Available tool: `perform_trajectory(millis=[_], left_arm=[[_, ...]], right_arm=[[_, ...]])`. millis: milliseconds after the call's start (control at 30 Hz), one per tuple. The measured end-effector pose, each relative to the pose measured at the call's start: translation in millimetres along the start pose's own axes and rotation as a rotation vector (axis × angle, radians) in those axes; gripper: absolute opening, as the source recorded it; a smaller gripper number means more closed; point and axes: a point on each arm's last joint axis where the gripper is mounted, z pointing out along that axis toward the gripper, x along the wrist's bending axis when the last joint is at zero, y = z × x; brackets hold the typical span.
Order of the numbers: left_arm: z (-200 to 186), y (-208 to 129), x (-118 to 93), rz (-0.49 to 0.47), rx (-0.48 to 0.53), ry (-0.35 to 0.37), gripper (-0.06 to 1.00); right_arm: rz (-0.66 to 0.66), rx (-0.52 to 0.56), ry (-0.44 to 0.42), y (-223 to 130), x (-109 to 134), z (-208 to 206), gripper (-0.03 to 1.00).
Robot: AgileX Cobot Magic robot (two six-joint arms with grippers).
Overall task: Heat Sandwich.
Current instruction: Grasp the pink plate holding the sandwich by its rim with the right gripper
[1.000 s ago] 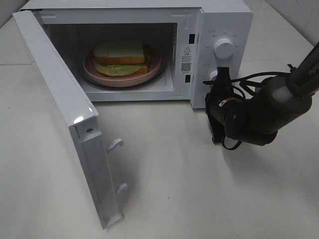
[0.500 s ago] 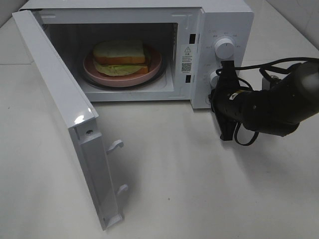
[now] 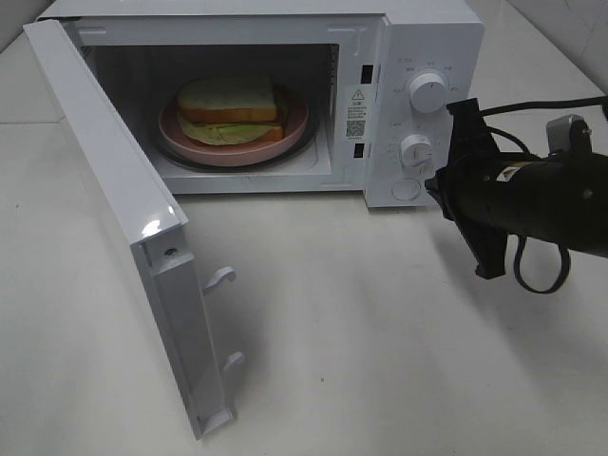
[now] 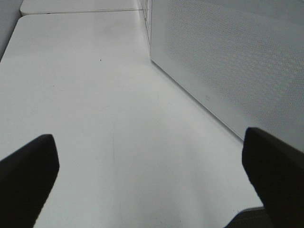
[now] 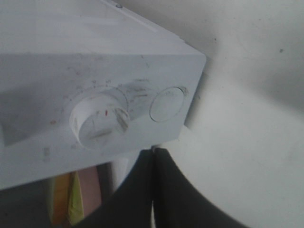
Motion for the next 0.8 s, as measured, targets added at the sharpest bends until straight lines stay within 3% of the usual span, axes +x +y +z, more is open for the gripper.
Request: perform_trajectory(millis=[100, 233, 267, 400, 433, 567, 800], left_arm=[[0, 0, 0, 0.000, 0.000, 0.000, 0.99], [0, 0, 0, 0.000, 0.000, 0.000, 0.99], [0, 0, 0, 0.000, 0.000, 0.000, 0.99], [0, 0, 0, 0.000, 0.000, 0.000, 0.99], [0, 0, 0, 0.000, 0.000, 0.000, 0.99], [0, 0, 0, 0.000, 0.000, 0.000, 0.99], [0, 0, 0, 0.000, 0.000, 0.000, 0.99]], right_arm=[[-0.057, 0.034, -0.031, -1, 0, -8, 0.01], [-0.276, 0.129, -0.081, -5, 4, -27, 0.02], [-0.276, 0.129, -0.081, -5, 4, -27, 0.02], [-0.534, 0.233, -0.103, -9, 6, -46, 0.03], [-0.534, 0.233, -0.103, -9, 6, -46, 0.03], [-0.841, 0.376, -0.110, -14, 5, -66, 0.05], [-0.980, 0.503, -0.143, -17, -1, -80, 0.07]])
